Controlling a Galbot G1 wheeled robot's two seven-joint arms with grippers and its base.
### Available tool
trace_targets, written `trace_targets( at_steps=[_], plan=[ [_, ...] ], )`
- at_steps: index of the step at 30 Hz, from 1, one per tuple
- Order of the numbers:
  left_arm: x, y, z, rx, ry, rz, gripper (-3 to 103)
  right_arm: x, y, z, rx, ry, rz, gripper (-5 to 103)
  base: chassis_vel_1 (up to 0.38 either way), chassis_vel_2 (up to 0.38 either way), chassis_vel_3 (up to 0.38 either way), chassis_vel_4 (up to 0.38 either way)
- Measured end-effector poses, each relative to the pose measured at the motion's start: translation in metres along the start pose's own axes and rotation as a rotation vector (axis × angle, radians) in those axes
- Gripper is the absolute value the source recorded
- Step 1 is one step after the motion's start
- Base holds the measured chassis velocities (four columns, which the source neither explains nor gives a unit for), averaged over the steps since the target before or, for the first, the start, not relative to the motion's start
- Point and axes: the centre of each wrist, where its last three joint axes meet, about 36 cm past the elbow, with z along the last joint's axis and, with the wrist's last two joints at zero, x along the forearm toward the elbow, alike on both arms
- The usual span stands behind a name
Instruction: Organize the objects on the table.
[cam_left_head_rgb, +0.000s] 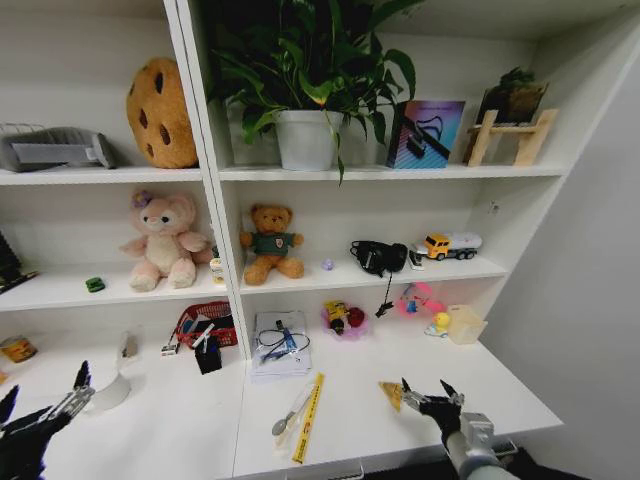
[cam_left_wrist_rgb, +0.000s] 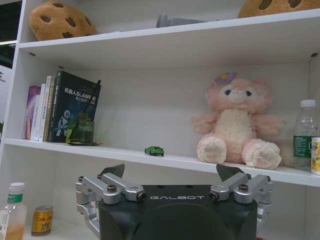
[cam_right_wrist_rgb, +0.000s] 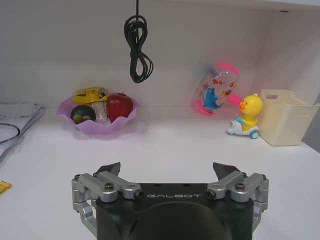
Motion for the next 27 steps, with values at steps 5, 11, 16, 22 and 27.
trace_targets(
  at_steps=[5,11,16,22,27],
  plan=[
    [0.002,0.0,-0.001,-0.003,0.003,-0.005,100,-0.012,0.003,-0.002,-0.01,0.035,-0.015,100,0.0,0.0,0.0,0.0],
    [0.003,0.001,-0.001,-0.012,0.004,-0.012,100,-0.021,0.002,0.002,-0.026,0.084,-0.021,100,0.0,0.0,0.0,0.0],
    [0.003,0.0,-0.001,-0.013,0.006,-0.01,100,-0.025,0.003,0.011,-0.019,0.108,-0.02,100,0.0,0.0,0.0,0.0],
    [0.003,0.0,0.0,-0.014,0.008,-0.011,100,-0.033,0.005,0.019,-0.004,0.118,-0.018,95,0.0,0.0,0.0,0.0],
    [0.003,0.002,0.0,-0.016,0.01,-0.013,100,-0.039,0.004,0.024,-0.002,0.126,-0.015,93,0.0,0.0,0.0,0.0]
  ],
)
